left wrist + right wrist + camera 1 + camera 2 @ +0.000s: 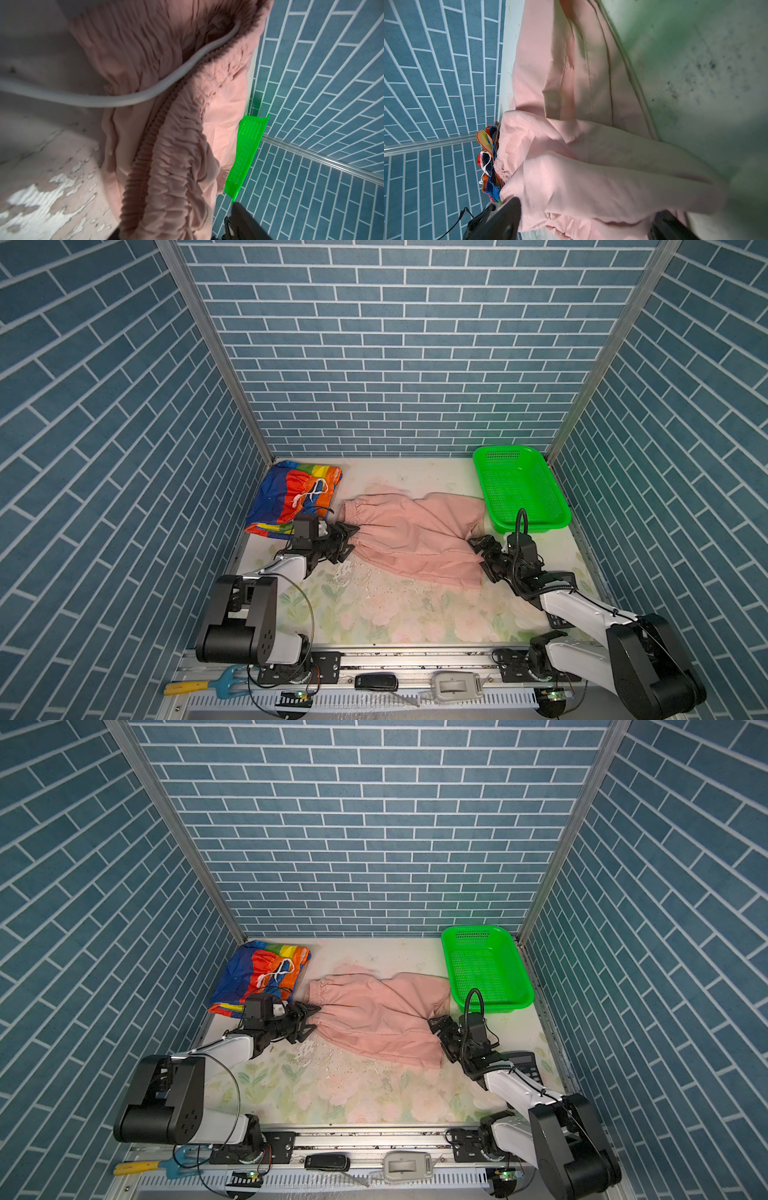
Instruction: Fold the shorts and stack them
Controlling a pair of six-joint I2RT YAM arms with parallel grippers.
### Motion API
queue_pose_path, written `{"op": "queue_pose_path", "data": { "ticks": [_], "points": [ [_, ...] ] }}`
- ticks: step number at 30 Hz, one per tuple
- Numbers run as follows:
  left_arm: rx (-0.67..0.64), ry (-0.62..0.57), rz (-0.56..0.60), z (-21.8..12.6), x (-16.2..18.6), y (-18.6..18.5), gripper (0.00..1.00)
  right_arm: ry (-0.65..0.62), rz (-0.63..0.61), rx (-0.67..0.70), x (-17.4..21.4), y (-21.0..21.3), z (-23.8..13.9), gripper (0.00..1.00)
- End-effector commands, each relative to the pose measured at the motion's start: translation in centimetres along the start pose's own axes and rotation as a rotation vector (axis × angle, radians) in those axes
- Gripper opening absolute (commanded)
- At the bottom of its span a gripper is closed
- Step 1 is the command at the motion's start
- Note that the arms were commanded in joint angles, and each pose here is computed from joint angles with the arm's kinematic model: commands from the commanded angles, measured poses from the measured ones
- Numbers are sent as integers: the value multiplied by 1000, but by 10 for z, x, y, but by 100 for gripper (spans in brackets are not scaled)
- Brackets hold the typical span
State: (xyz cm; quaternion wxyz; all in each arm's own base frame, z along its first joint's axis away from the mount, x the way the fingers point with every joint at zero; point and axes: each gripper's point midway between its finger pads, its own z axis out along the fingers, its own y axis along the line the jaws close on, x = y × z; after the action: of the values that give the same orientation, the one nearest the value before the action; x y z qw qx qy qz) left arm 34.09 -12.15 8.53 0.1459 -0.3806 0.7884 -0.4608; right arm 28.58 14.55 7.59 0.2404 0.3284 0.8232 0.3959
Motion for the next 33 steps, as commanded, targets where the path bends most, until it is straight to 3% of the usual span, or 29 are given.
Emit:
{"op": "queue_pose_path", "data": {
  "ticks": [1, 5, 8, 14, 25, 33],
  "points": [
    [3, -32, 42, 2, -10, -6, 54, -19, 33, -43, -4, 7, -3, 83],
    [13, -37, 70, 3, -14, -13, 31, -27, 36, -38, -5, 3, -4, 78],
    [6, -42, 98, -1, -17, -20, 25, -26, 43, -38, -6, 0, -4, 77],
    [-18, -75, 167, -16, -35, -29, 1, -23, 53, -50, -6, 0, -2, 74],
    [11, -102, 199, -21, -60, -52, 0, -5, 55, -34, -2, -10, 5, 65],
    [48, -98, 199, -25, -60, -63, 0, 9, 49, -19, 0, -19, 16, 51]
  ]
}}
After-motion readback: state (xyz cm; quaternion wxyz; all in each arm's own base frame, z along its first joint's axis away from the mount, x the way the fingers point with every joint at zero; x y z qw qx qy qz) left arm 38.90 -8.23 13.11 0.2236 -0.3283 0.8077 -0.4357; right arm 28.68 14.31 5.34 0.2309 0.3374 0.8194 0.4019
